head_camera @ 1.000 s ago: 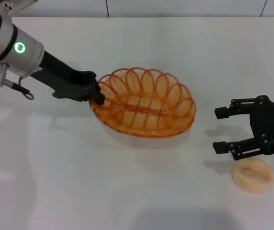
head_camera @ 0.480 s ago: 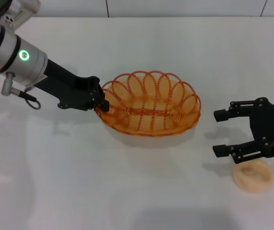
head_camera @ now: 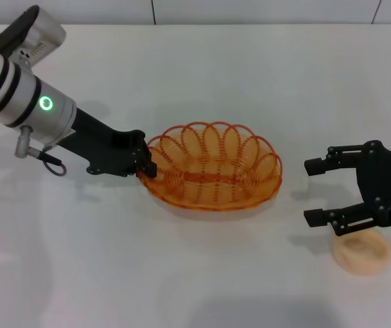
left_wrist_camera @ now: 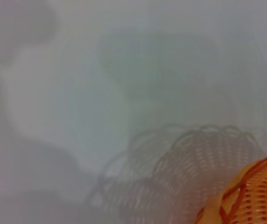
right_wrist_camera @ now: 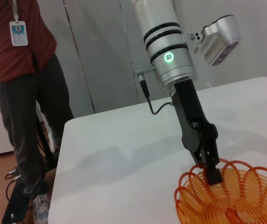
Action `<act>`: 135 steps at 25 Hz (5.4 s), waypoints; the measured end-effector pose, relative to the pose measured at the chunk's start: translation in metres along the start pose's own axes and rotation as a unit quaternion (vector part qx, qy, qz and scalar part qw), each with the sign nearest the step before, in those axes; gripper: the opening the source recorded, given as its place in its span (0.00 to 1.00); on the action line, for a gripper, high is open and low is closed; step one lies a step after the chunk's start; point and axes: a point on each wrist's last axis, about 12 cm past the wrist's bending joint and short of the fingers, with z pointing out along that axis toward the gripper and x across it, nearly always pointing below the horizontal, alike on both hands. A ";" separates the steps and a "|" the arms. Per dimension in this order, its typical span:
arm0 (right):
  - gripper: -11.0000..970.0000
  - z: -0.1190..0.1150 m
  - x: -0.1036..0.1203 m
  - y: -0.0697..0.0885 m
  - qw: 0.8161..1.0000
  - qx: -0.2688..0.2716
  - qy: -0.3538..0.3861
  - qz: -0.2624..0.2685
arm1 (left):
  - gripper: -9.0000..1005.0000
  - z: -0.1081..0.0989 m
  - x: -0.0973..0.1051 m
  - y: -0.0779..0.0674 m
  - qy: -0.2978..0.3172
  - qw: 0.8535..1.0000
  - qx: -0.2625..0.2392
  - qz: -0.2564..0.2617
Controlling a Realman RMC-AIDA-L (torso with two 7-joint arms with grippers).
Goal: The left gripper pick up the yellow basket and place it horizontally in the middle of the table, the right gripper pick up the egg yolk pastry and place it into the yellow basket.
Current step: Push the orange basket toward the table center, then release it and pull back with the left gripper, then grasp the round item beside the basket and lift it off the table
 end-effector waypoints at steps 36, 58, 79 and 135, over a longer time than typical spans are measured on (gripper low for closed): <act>0.85 -0.002 -0.003 0.002 1.000 -0.015 0.005 -0.008 | 0.09 0.020 0.001 -0.012 -0.011 1.000 0.026 0.002; 0.85 -0.002 -0.003 0.002 1.000 -0.016 0.006 -0.007 | 0.11 0.018 0.002 -0.013 -0.008 0.999 0.032 0.001; 0.85 -0.003 -0.004 0.003 1.000 -0.009 0.004 -0.009 | 0.84 -0.018 -0.010 -0.018 -0.087 0.986 0.104 0.102; 0.68 -0.020 0.061 0.001 0.973 0.110 0.124 0.162 | 0.88 -0.054 0.024 -0.015 -0.134 0.853 0.113 0.491</act>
